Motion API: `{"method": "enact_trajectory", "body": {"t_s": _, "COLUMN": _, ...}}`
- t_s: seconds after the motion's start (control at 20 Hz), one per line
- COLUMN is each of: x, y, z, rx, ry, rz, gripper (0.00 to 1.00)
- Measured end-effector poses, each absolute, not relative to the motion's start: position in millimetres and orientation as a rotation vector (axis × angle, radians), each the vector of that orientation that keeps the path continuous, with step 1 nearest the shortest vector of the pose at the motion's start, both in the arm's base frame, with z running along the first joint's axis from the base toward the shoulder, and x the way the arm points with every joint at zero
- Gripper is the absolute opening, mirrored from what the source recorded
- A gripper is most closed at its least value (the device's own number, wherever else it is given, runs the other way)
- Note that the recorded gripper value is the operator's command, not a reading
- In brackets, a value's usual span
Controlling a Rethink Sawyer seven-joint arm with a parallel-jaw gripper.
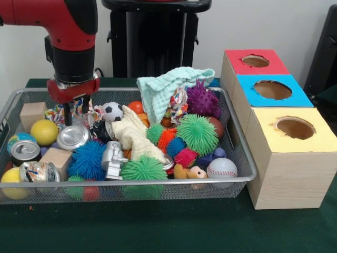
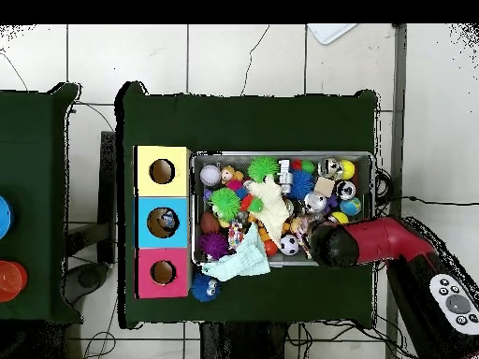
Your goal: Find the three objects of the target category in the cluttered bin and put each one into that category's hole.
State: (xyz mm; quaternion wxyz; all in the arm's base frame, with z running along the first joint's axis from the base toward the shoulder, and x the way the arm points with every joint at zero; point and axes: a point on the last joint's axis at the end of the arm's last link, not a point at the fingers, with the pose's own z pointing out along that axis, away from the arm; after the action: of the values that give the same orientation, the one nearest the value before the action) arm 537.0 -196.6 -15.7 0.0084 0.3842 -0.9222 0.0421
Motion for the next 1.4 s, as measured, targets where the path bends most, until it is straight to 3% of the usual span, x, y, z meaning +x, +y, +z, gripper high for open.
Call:
{"method": "enact_trajectory", "body": {"t_s": 0.55, "x": 536.2, "y": -195.9, "z": -10.0, "rx": 1.207, "ry": -2.860, "rz": 0.164, "gripper": 0.00}}
{"method": "enact_trajectory", "body": {"t_s": 1.4, "x": 525.5, "y": -190.5, "z": 38.9, "rx": 1.094, "ry": -2.890, "rz": 0.153, "gripper": 0.00}}
